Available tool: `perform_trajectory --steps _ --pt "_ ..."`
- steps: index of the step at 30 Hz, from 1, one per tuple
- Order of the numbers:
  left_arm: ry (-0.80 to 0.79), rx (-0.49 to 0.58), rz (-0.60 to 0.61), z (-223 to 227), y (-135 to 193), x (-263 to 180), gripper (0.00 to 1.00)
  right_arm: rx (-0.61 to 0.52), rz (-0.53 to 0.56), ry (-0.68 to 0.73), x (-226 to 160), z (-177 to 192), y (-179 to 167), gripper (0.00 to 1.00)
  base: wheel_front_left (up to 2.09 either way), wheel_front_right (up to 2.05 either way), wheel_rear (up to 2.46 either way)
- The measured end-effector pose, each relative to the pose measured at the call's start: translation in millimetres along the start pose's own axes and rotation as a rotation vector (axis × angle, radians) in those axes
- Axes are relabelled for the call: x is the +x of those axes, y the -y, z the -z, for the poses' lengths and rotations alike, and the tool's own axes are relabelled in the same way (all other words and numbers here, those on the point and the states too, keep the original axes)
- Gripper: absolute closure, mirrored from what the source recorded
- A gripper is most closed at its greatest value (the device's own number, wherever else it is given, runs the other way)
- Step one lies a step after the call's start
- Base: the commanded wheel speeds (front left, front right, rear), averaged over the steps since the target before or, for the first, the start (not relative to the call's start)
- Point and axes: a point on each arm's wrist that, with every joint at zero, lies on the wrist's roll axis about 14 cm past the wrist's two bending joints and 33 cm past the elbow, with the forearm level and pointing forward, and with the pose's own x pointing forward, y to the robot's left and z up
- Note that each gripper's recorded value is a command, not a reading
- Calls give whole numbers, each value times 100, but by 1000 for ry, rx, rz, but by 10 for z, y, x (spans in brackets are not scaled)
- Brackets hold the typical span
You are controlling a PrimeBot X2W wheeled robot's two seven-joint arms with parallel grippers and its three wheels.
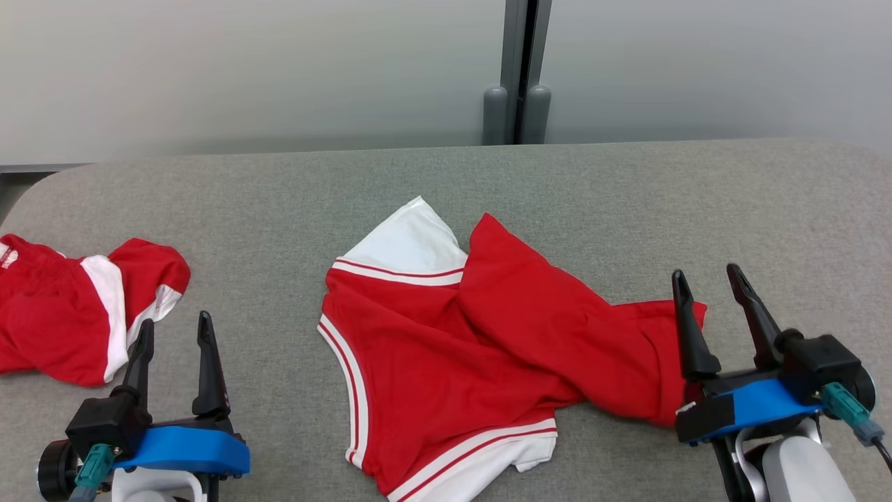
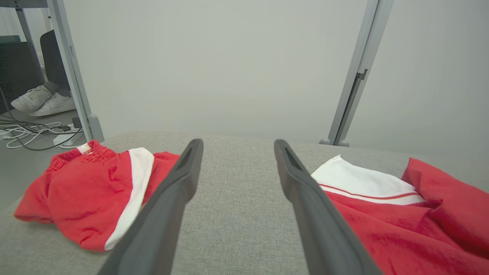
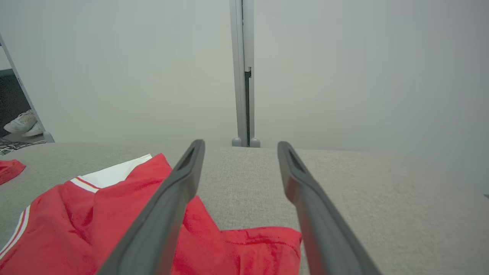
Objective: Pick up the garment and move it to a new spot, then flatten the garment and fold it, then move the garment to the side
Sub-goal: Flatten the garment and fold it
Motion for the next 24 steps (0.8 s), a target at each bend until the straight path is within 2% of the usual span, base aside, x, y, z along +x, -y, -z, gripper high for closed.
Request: perform_trajectory --steps 5,14,24 --pt "5 7 -7 -22 -29 -29 0 -11 -51 81 87 -236 -169 0 0 0 0" --pt "6 26 -9 -36 -64 -55 0 5 -80 79 106 -221 -273 0 0 0 0" --pt "-77 39 171 214 478 -118 0 3 -62 53 87 -141 -215 0 0 0 0"
